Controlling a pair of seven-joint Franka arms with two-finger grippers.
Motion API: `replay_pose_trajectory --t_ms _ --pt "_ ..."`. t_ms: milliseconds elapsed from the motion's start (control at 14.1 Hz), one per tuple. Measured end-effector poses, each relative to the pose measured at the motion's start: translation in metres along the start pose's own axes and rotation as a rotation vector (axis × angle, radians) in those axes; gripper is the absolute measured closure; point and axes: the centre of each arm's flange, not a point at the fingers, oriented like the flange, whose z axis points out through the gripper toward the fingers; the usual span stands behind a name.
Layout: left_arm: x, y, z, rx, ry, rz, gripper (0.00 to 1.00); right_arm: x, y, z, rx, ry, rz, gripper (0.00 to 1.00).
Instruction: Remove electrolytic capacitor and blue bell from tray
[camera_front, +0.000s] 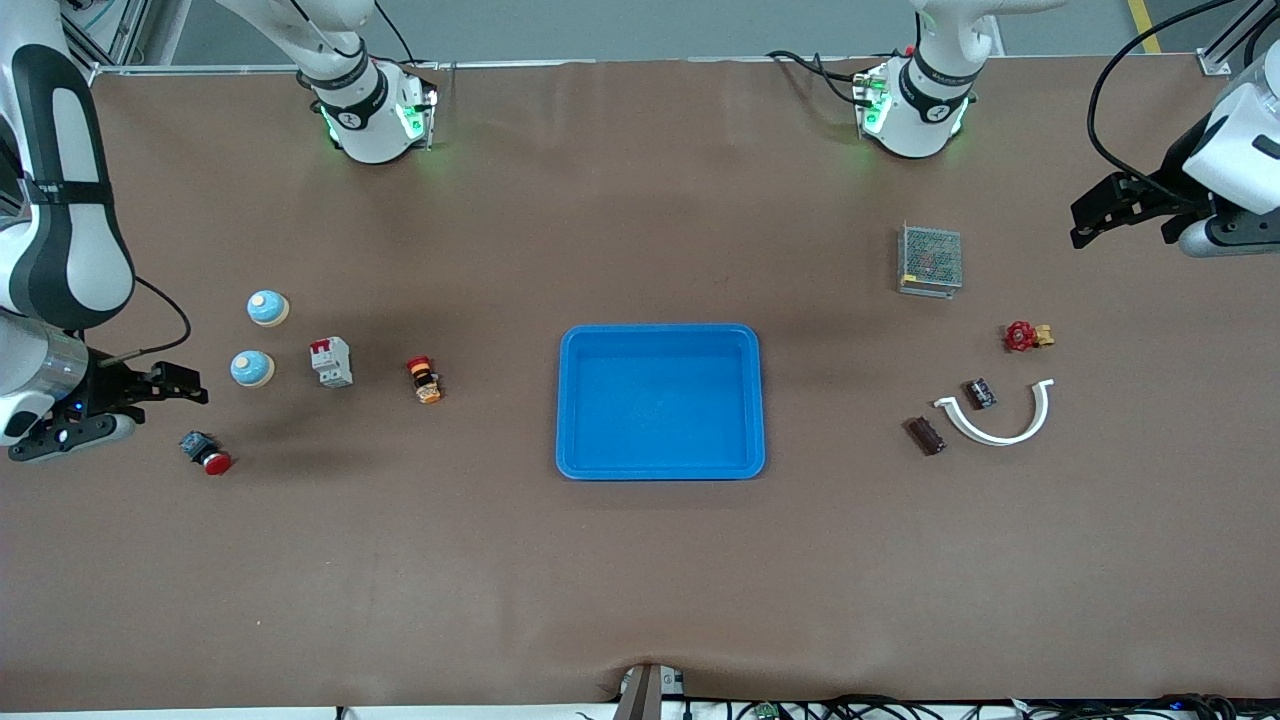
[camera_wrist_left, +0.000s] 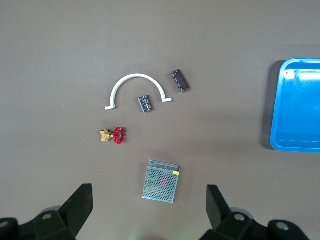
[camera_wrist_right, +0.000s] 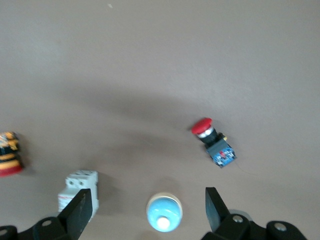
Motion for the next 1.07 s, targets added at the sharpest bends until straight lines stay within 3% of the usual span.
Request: replay_pose_trajectory --t_ms 569,782,1067 --pt "-0.004 -0.002 -0.012 -0.001 0.017 -0.004 0.0 0.044 -0.071 -0.077 0.008 -0.027 0.225 0.0" --pt "-0.003 -0.006 -0.015 -0.001 0.024 -0.01 0.0 0.046 -0.082 -0.123 0.004 -0.038 0.232 0.0" --pt "-0.004 -0.006 -0.018 -0.001 0.021 -0.012 0.0 0.023 -0.112 -0.2 -0.014 -0.003 0.282 0.0"
